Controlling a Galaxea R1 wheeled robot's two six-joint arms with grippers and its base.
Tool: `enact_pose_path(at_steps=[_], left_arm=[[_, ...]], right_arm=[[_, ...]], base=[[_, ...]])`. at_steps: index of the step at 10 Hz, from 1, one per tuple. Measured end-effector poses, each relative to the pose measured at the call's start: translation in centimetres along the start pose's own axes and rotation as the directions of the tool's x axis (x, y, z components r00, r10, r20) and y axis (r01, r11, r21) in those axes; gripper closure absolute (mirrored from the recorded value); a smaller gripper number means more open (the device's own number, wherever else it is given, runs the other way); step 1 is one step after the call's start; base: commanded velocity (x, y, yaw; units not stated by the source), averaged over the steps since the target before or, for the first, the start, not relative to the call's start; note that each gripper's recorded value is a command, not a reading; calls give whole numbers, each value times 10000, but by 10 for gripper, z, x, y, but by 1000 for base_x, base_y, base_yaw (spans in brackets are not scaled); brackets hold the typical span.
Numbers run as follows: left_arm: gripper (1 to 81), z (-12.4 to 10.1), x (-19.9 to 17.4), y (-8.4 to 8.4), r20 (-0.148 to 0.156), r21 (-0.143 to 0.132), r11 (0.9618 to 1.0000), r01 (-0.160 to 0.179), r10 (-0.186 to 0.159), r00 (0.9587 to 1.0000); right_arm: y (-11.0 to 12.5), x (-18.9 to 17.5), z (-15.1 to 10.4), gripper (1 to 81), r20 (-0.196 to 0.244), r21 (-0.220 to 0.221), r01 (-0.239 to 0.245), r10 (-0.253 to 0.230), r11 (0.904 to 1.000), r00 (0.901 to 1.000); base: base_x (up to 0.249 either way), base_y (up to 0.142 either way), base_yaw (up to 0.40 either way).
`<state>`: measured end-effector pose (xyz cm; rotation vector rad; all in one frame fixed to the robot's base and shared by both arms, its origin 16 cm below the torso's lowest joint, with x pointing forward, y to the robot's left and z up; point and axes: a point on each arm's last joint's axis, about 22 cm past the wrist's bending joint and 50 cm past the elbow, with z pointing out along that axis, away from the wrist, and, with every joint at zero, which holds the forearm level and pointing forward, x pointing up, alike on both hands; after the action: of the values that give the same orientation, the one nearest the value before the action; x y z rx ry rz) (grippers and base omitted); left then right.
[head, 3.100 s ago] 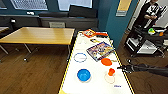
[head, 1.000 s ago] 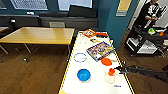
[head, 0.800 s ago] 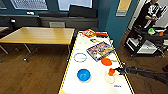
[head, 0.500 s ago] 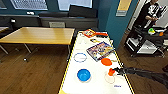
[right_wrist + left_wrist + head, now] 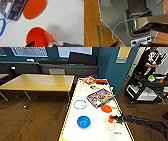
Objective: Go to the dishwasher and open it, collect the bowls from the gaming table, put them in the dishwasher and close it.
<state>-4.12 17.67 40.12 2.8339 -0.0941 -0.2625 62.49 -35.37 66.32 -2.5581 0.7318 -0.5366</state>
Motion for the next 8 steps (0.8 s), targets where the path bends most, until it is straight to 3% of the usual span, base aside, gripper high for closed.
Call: enact_pose_path(at_steps=[8], left_arm=[[10, -2, 0, -7, 4, 91, 9999, 90, -90, 10000]], right_arm=[[11, -10, 8, 10, -339, 196, -508, 514, 9985, 9981]], base=[[0, 0, 0]])
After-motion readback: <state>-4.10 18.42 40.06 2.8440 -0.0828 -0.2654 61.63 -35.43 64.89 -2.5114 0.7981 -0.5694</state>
